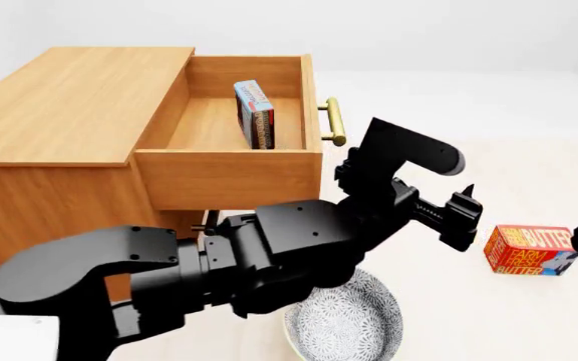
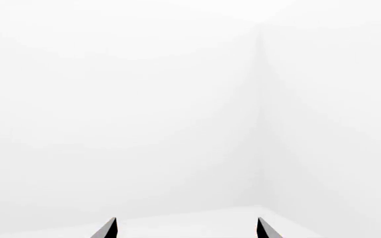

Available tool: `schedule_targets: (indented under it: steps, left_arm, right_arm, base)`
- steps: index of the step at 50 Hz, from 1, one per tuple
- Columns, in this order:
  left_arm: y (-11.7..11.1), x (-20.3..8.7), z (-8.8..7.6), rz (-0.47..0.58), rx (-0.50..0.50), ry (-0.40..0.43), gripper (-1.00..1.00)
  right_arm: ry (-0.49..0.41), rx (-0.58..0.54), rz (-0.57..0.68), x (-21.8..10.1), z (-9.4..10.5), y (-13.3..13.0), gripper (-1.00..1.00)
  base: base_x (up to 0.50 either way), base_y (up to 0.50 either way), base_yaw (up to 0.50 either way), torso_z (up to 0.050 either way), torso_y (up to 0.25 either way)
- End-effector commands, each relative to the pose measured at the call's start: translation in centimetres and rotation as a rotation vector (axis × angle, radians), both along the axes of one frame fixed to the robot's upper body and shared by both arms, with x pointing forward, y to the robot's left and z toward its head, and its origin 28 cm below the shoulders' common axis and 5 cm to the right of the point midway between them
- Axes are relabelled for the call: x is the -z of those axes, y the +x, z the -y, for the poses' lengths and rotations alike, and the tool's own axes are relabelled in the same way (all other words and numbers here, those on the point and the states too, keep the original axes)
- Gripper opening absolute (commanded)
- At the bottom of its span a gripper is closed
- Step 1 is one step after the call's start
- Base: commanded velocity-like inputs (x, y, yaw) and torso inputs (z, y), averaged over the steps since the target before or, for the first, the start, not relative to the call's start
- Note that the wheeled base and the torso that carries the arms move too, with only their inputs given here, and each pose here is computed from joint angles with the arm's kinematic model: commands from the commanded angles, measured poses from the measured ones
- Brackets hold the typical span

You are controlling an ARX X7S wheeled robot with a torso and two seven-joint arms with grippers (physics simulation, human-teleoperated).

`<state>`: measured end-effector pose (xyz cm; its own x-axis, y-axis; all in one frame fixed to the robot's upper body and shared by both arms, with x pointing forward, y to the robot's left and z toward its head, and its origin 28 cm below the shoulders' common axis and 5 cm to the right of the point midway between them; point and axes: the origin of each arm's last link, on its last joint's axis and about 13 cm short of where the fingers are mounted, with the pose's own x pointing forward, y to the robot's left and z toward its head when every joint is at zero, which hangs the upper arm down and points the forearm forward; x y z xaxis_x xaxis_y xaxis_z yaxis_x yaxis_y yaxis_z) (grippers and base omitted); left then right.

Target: Put the chocolate pudding in the top drawer of the cabinet and close it.

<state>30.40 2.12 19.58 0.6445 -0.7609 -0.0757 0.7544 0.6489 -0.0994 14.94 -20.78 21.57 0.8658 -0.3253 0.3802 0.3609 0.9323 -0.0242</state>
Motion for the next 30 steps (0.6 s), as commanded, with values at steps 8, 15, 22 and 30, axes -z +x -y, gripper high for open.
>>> schedule_targets:
  steps: [8,15,22,30]
  left_arm:
    - [1.5,0.9,-0.5,-0.023,-0.053,0.025,1.0]
    - [2.2,1.2,-1.0,-0.03,-0.081,0.037,1.0]
    - [3.0,1.6,-1.7,-0.039,-0.111,0.047,1.0]
    - [3.6,1.9,-2.5,-0.046,-0.135,0.052,1.0]
  right_arm:
    - [0.002,-0.001,-0.004,0.1,0.2,-0.7,1.0]
    - [0.0,-0.001,-0.006,0.2,-0.1,-0.2,1.0]
    - [0.004,-0.003,-0.009,0.4,0.0,-0.3,1.0]
    - [0.007,-0.003,-0.011,0.5,0.0,-0.3,1.0]
  base:
    - [0.0,0.0,0.0,0.0,0.0]
    - [0.0,0.0,0.0,0.0,0.0]
    - [0.0,0.0,0.0,0.0,0.0]
    - [0.0,0.0,0.0,0.0,0.0]
